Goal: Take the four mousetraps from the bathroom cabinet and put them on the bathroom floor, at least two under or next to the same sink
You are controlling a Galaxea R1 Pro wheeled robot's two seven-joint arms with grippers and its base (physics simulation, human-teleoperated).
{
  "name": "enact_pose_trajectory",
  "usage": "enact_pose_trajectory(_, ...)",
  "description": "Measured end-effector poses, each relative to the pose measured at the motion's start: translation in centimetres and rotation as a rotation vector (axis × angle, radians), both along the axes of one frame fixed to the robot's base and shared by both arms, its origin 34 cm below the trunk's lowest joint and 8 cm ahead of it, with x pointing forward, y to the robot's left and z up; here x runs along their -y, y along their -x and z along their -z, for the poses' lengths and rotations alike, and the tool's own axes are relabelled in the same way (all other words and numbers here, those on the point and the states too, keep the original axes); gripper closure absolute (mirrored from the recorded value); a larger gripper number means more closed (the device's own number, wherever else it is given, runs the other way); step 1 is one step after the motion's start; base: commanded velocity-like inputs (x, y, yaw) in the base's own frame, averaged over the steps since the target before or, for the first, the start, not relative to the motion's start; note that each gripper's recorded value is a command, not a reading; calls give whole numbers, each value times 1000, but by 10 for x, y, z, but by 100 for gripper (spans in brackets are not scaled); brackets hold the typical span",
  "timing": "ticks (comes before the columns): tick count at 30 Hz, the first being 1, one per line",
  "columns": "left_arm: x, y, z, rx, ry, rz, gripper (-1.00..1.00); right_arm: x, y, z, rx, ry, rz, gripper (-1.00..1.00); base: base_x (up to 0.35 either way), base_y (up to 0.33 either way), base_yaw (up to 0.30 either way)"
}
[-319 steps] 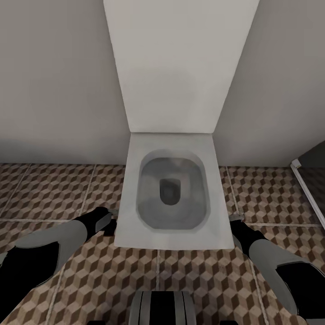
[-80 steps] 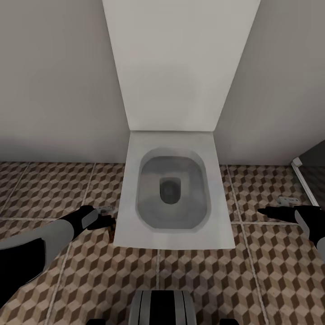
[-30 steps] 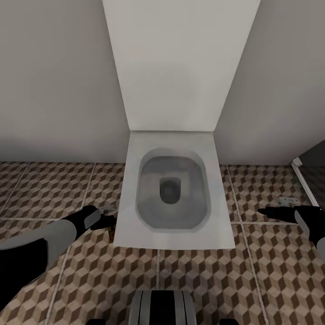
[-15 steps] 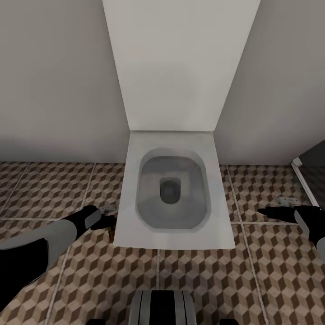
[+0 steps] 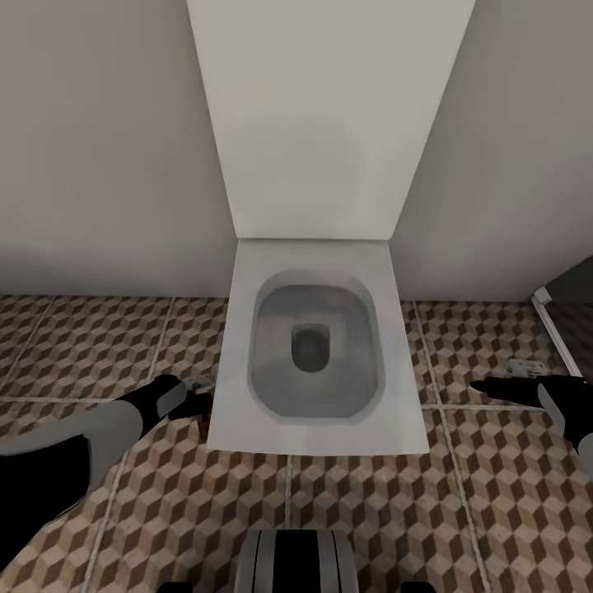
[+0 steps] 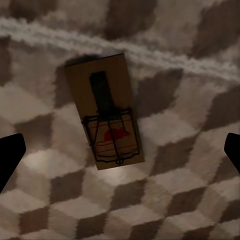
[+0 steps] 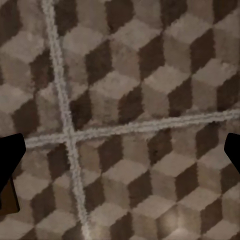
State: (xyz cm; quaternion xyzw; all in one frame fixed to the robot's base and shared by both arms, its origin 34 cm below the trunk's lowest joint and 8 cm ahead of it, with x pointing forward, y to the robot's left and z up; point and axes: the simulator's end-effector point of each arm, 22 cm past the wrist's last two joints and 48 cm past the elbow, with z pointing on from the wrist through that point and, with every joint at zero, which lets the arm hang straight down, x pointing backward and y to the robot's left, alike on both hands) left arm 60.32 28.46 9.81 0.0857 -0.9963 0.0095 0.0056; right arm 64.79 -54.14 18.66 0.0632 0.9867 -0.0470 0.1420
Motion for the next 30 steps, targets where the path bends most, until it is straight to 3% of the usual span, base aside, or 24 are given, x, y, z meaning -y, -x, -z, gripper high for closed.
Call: enact_pose_trajectory(30, 5, 3, 1, -4, 6, 3, -100, 0, 0, 0, -1, -1, 0, -100, 0, 0, 0)
